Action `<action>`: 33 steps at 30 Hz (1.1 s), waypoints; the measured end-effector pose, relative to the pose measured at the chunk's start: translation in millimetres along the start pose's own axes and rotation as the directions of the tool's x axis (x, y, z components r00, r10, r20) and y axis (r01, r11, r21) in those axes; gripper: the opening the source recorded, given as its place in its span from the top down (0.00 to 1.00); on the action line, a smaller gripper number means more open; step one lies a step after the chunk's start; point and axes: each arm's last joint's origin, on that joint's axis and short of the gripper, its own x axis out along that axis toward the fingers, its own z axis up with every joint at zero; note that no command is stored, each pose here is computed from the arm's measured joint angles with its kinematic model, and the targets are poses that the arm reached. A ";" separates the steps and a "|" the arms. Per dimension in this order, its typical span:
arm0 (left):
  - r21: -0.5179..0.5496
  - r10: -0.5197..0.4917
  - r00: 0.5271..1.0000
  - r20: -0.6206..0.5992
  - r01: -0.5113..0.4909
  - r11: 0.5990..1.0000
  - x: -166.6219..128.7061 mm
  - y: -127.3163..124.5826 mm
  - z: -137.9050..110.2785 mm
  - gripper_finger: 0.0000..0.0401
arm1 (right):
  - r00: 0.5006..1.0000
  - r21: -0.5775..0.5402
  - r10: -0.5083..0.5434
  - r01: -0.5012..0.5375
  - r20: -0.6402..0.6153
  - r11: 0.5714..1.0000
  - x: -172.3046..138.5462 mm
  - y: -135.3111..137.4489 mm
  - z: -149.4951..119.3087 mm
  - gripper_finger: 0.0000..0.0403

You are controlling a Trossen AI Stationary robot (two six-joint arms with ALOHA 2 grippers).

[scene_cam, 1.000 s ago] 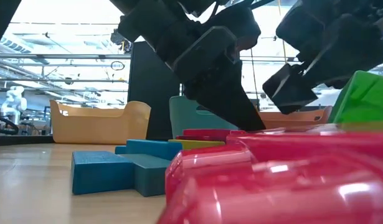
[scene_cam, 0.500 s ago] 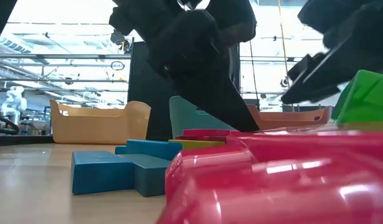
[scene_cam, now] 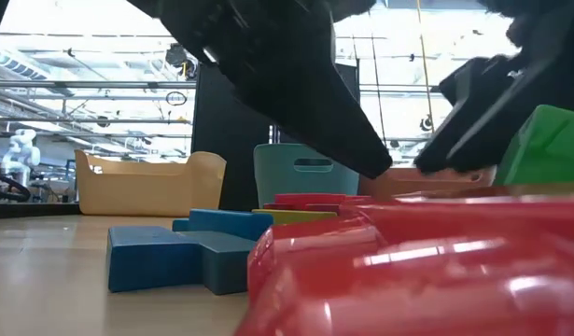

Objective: Sort blocks by size
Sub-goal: Put the orange arch block into the orange bin

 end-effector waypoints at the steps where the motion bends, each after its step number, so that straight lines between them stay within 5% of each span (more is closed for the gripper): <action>1: 0.006 0.006 1.000 0.001 -0.006 1.000 -0.4 -2.5 -0.2 0.52 | 1.000 -0.001 -0.006 0.006 -0.006 1.000 3.2 2.4 1.2 0.53; 11: 0.016 0.012 1.000 0.003 -0.012 1.000 -1.1 -7.7 -0.8 0.52 | 0.994 0.079 -0.071 0.078 -0.078 0.994 5.1 -0.3 6.7 0.53; 16: 0.031 0.013 1.000 0.003 -0.013 0.999 -1.0 -6.9 -0.7 0.52 | 0.987 0.119 -0.009 0.029 -0.160 0.992 8.9 -4.2 5.2 0.53; 28: 0.033 0.024 1.000 0.004 -0.024 0.999 -1.0 -6.3 -0.6 0.52 | 0.966 0.077 -0.067 0.088 -0.250 0.993 17.8 -16.2 -3.1 0.54; 33: 0.031 0.035 0.999 0.003 -0.035 0.999 -1.0 -6.0 -0.7 0.52 | 0.963 0.041 -0.085 0.098 -0.254 0.994 19.5 -21.2 -1.0 0.62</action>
